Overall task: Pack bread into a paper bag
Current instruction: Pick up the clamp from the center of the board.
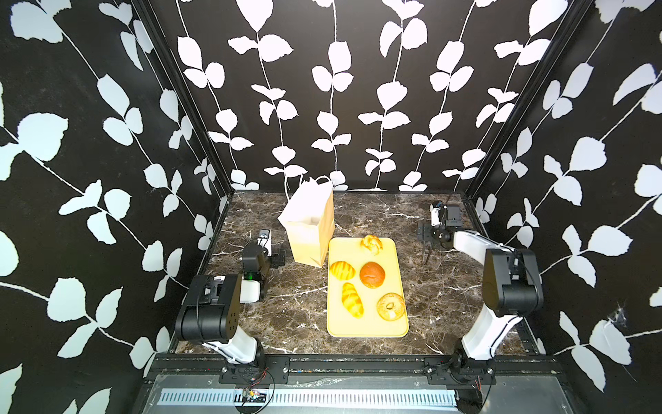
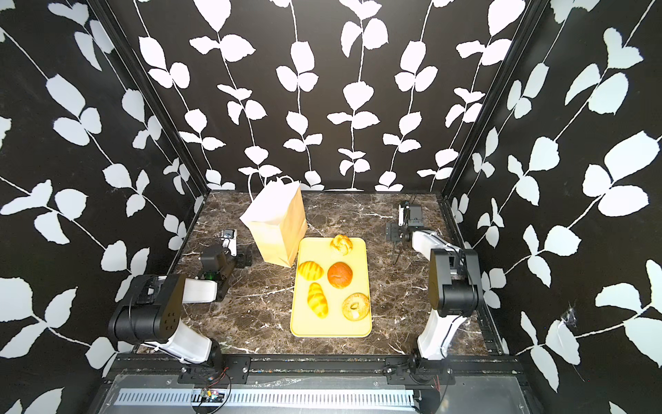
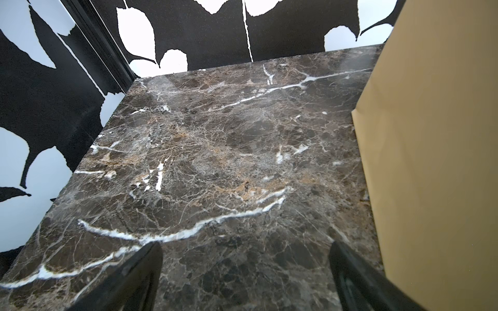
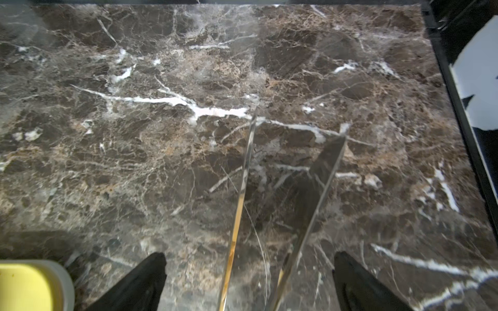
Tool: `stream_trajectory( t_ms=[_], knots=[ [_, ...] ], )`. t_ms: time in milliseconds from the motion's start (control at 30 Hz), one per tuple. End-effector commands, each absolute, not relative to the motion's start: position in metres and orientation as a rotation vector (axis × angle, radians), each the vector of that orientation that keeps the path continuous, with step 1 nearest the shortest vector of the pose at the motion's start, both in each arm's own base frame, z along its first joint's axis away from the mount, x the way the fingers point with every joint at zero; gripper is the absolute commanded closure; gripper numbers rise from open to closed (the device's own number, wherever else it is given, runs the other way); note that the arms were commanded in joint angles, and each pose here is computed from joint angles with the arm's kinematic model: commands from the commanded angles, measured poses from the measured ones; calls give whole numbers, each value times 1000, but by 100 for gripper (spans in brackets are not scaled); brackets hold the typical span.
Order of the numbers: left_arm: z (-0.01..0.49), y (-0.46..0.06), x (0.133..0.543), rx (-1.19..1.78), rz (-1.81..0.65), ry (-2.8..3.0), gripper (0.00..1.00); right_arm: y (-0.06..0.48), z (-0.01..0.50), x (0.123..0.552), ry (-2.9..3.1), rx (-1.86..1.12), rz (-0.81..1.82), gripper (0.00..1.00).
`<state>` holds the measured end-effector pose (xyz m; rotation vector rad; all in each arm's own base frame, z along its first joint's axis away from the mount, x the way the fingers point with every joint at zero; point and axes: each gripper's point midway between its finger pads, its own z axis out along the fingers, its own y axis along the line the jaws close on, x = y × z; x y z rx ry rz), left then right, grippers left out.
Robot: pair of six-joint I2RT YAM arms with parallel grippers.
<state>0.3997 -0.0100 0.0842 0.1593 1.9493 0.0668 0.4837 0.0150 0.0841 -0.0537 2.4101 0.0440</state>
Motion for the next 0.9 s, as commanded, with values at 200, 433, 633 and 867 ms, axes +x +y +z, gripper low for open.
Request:
stream_trajectory(
  t_ms=[200, 433, 633, 867],
  knots=[
    [95, -11, 403, 165, 71, 1920, 2, 21, 65, 478, 2564, -4, 113, 11],
    [95, -11, 403, 165, 71, 1921, 2, 24, 51, 474, 2632, 5, 134, 16],
    [95, -11, 403, 164, 71, 1921, 1, 25, 36, 471, 2691, -15, 137, 27],
    [95, -11, 403, 165, 71, 1920, 2, 25, 42, 466, 2671, -16, 139, 54]
  ],
)
